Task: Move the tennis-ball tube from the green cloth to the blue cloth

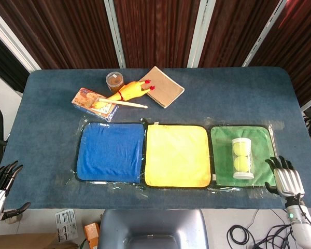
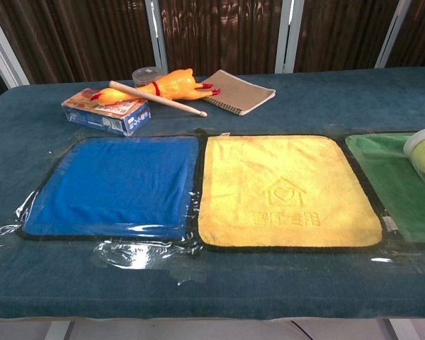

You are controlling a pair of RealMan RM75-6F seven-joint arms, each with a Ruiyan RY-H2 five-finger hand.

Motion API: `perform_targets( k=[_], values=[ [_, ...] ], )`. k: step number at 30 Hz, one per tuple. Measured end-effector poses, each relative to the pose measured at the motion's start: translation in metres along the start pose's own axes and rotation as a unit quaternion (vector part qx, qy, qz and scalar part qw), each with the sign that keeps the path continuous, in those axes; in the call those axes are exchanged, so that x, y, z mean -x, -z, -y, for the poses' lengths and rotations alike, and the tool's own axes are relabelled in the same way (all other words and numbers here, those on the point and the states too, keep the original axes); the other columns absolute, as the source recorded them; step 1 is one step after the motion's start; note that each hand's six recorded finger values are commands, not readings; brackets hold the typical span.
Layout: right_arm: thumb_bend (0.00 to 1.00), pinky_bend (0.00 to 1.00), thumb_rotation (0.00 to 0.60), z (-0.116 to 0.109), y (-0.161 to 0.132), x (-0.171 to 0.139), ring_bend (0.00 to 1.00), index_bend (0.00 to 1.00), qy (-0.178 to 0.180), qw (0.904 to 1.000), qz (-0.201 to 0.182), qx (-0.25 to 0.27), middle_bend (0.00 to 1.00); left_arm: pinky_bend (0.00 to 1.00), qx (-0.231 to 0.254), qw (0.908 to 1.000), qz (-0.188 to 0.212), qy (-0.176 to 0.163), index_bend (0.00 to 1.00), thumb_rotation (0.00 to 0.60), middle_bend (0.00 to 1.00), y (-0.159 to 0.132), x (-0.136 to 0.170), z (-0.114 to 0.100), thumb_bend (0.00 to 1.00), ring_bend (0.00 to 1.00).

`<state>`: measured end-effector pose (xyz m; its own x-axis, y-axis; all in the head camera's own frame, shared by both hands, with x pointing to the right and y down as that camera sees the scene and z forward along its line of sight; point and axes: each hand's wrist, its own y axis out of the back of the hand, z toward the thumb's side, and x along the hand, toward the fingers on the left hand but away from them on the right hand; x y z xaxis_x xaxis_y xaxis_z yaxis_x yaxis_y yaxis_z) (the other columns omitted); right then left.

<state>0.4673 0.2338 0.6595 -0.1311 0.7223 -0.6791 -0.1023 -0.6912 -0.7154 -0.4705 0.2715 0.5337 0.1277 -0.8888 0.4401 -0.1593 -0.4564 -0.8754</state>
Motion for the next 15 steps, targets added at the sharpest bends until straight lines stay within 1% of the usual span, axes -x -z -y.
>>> perform_targets(
  k=[5,10,15],
  values=[
    [0.25,0.12,0.6,0.0,-0.001,0.001,0.0,0.19,-0.001,1.0,-0.001,0.0,0.13,0.1,0.0,1.0,-0.001,0.002,0.0,0.6,0.0,0.0,0.0,0.001,0.04,0.05],
    [0.25,0.12,0.6,0.003,-0.003,0.005,0.0,0.2,-0.01,0.9999,-0.004,-0.009,0.13,0.1,0.002,1.0,0.001,-0.002,0.0,0.6,0.0,0.0,0.0,-0.001,0.04,0.05],
    [0.25,0.12,0.6,0.008,-0.015,0.012,0.0,0.22,-0.025,0.999,-0.022,-0.032,0.13,0.1,0.003,1.0,0.004,-0.002,0.0,0.6,0.0,0.0,0.001,-0.002,0.04,0.05]
  ],
)
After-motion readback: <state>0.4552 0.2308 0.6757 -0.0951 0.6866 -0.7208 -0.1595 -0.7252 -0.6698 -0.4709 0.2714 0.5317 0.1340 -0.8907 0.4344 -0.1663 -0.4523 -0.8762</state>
